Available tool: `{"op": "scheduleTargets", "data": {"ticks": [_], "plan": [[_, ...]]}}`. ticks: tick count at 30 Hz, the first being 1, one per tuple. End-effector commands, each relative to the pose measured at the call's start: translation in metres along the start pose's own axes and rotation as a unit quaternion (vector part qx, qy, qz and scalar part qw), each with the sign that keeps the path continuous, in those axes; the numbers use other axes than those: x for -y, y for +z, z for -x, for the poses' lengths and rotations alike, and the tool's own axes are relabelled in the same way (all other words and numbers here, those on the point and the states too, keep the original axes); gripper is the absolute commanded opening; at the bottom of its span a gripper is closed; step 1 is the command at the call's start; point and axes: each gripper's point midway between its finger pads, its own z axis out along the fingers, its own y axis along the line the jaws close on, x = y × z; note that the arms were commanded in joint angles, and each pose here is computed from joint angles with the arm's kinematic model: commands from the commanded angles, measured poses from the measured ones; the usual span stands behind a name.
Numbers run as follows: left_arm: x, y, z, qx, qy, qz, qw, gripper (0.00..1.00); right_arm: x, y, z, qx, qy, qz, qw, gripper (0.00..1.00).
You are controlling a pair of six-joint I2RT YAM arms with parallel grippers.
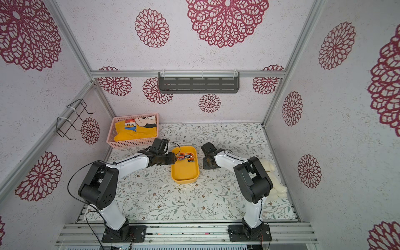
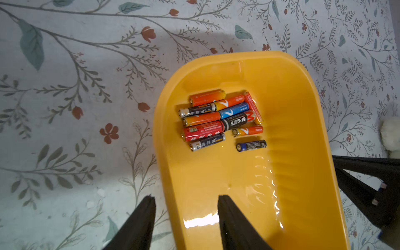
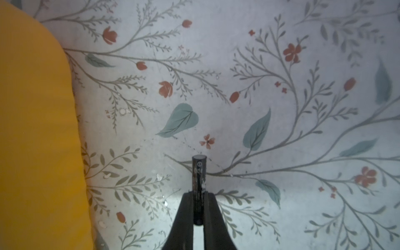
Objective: Take the batteries out of the storage box
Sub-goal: Place the battery at the center of the board, then move the storage box to the center of the board.
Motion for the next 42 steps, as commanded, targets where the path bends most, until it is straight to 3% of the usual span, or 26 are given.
{"op": "scheduleTargets", "data": {"ticks": [1, 11, 34, 42], "plan": [[0.008, 0.004, 0.003, 0.001, 0.019, -0.002, 1.000, 0.43, -0.001, -0.013, 0.019, 0.047, -0.002, 0.001, 0.999, 0.00], [0.012, 0.012, 0.003, -0.005, 0.037, 0.004, 0.999, 0.29, -0.003, -0.008, 0.018, 0.043, 0.009, 0.005, 0.999, 0.00], [0.035, 0.026, 0.013, -0.003, 0.096, -0.015, 0.995, 0.27, 0.008, 0.010, 0.036, 0.069, 0.017, -0.017, 0.997, 0.04], [0.044, 0.028, 0.014, -0.001, 0.111, -0.021, 0.994, 0.27, 0.013, 0.017, 0.038, 0.070, 0.021, -0.020, 0.997, 0.27]]}}
